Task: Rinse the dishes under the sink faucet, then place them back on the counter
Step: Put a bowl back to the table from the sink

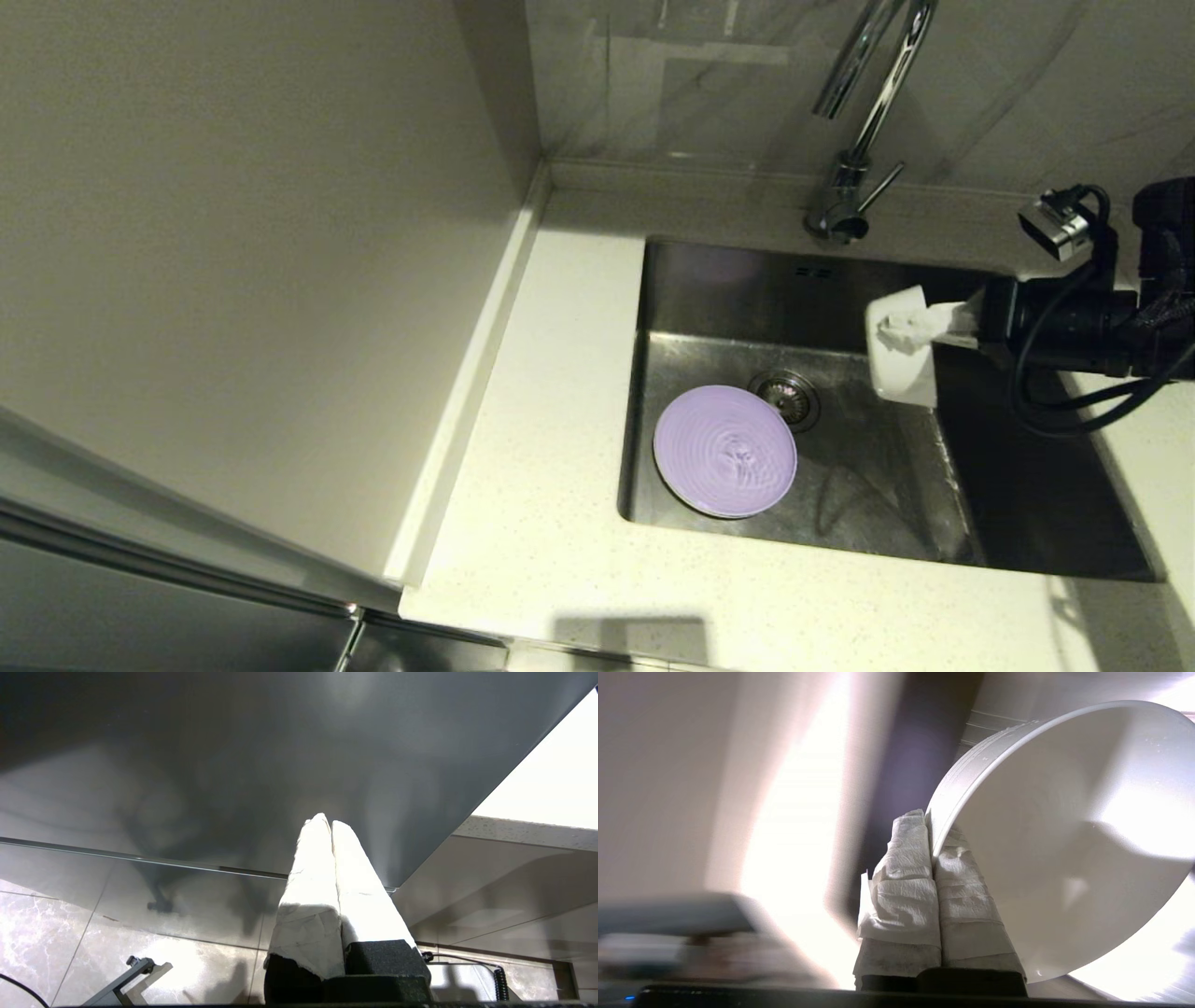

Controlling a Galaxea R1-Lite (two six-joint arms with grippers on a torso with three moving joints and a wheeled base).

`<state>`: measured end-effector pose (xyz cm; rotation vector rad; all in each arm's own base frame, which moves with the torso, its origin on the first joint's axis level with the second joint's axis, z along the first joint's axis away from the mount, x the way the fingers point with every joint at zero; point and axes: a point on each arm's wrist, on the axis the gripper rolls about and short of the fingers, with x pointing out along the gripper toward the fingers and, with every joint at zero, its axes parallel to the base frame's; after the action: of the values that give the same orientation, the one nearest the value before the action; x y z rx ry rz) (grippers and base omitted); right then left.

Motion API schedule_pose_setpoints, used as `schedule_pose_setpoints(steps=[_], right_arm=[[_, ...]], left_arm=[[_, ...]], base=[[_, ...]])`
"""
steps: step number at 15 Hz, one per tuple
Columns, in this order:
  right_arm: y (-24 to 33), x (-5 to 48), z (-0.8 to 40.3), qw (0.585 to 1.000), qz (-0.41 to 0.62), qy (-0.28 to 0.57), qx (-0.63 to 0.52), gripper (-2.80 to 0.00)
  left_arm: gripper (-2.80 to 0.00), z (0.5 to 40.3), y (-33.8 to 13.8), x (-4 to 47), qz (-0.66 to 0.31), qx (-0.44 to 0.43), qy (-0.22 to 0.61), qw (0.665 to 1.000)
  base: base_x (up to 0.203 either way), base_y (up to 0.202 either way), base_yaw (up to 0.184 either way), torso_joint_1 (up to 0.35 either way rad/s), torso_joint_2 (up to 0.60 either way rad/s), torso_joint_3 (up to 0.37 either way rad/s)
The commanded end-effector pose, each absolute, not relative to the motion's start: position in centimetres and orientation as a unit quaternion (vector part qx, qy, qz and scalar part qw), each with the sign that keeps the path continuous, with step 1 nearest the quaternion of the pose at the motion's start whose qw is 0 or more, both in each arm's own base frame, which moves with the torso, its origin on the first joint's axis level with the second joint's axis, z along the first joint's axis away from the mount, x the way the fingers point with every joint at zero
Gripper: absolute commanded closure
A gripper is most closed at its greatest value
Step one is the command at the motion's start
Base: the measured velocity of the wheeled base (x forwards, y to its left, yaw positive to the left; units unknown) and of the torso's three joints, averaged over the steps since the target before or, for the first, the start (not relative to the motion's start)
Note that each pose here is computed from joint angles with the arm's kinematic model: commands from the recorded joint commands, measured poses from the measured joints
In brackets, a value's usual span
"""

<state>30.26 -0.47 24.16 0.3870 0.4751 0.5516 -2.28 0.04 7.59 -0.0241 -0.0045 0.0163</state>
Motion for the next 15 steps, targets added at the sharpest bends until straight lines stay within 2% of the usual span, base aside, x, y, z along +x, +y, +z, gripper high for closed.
schedule_pose_setpoints(steps=[1,4,7,11,15], right_arm=[[-2.5,28.8,24.4,0.948,0.19,0.253,0.025,0.0],[-3.2,29.1,25.7,0.967,0.087,0.232,-0.065,0.0],[-5.3,29.0,25.4,0.94,-0.026,0.262,-0.216,0.0],[-7.3,31.1,23.8,0.923,-0.085,0.3,-0.225,0.0],[-9.6,33.7,22.3,0.922,-0.127,0.287,-0.226,0.0]], left_arm=[[0.0,7.6,0.0,-2.3,0.008,-0.012,-0.003,1.0],[0.0,7.6,0.0,-2.3,0.008,-0.012,-0.003,1.0],[0.0,7.6,0.0,-2.3,0.008,-0.012,-0.003,1.0],[0.0,7.6,0.0,-2.3,0.008,-0.012,-0.003,1.0],[0.0,7.6,0.0,-2.3,0.008,-0.012,-0.003,1.0]], base=[[0.0,0.0,0.0,0.0,0.0,0.0],[0.0,0.0,0.0,0.0,0.0,0.0],[0.0,0.0,0.0,0.0,0.0,0.0],[0.0,0.0,0.0,0.0,0.0,0.0],[0.0,0.0,0.0,0.0,0.0,0.0]])
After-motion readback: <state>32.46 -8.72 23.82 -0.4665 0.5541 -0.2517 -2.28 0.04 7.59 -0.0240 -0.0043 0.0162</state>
